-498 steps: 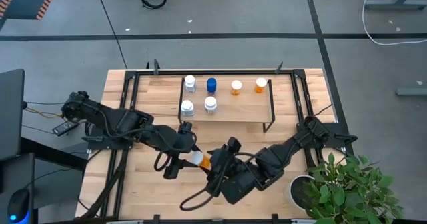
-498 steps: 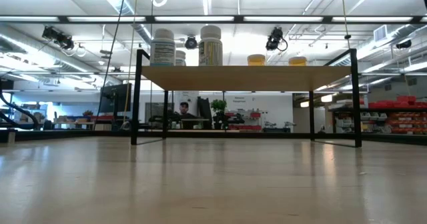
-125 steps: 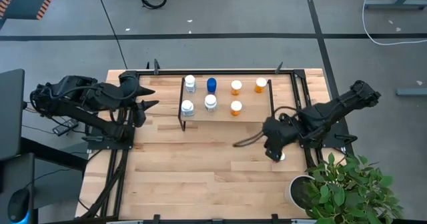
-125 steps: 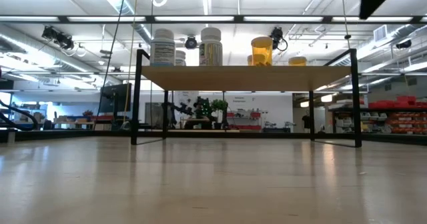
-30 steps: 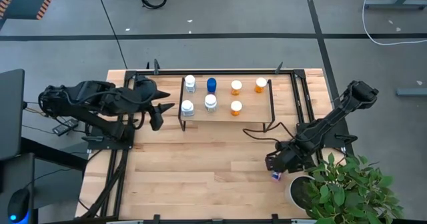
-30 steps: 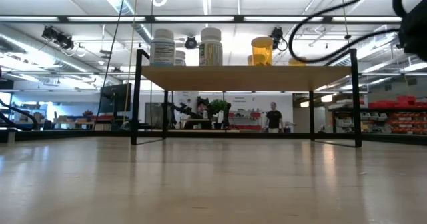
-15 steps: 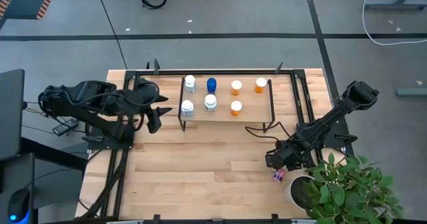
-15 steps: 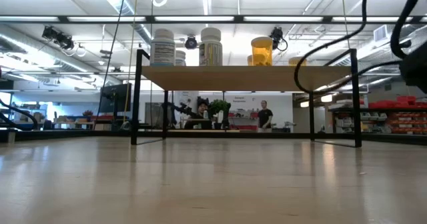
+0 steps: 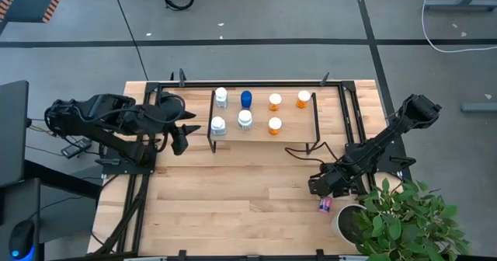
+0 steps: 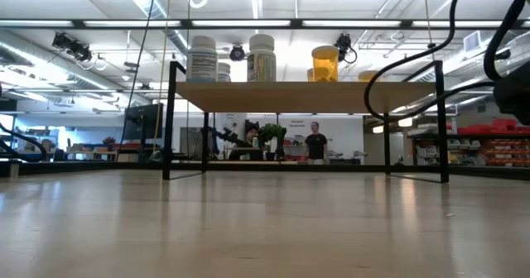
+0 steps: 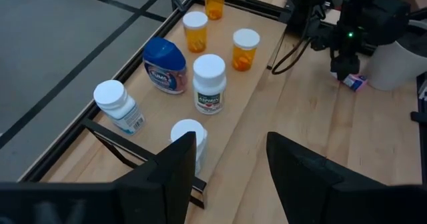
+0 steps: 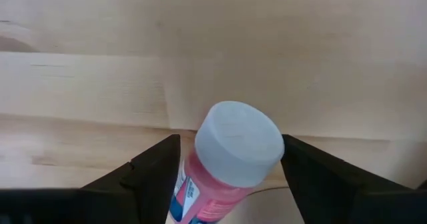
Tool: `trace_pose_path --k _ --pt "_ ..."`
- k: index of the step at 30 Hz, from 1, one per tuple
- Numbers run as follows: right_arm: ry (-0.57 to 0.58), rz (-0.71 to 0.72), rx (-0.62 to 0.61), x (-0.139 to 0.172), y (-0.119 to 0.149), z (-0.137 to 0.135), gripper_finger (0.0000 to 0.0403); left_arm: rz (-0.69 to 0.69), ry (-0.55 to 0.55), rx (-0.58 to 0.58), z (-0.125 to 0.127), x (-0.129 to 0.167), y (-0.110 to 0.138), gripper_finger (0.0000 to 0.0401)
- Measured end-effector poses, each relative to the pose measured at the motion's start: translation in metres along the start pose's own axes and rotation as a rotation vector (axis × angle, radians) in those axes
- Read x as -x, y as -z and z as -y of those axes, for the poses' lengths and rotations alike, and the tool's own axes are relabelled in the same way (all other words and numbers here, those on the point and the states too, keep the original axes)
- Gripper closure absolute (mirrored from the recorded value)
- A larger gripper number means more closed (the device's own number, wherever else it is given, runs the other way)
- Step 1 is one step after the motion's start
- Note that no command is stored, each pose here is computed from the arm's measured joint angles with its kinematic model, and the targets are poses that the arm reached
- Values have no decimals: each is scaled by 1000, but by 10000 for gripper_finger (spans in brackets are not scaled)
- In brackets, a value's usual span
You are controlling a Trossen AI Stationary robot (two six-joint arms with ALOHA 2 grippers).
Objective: Pick and place medicine bottles onto shelf by color
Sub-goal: Put the pink pill bottle on the shelf
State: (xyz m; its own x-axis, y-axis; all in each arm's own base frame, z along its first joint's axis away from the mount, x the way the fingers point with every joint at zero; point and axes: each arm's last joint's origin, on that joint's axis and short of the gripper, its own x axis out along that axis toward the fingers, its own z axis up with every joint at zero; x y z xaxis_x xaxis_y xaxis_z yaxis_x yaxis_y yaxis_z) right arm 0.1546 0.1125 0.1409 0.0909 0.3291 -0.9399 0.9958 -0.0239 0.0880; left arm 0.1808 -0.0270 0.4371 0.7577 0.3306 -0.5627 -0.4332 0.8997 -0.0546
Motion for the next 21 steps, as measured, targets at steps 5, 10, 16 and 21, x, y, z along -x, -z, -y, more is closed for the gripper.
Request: trace_pose_path --k 5,10,16,21 --pt "-1 6 39 0 0 0 172 1 0 0 0 0 0 212" --pt "3 14 47 0 -1 1 202 1 0 2 0 0 0 212" --pt "14 21 87 0 -2 2 203 5 2 19 0 0 -1 211" --pt "-1 18 110 0 -1 0 204 5 2 30 0 0 -1 211"
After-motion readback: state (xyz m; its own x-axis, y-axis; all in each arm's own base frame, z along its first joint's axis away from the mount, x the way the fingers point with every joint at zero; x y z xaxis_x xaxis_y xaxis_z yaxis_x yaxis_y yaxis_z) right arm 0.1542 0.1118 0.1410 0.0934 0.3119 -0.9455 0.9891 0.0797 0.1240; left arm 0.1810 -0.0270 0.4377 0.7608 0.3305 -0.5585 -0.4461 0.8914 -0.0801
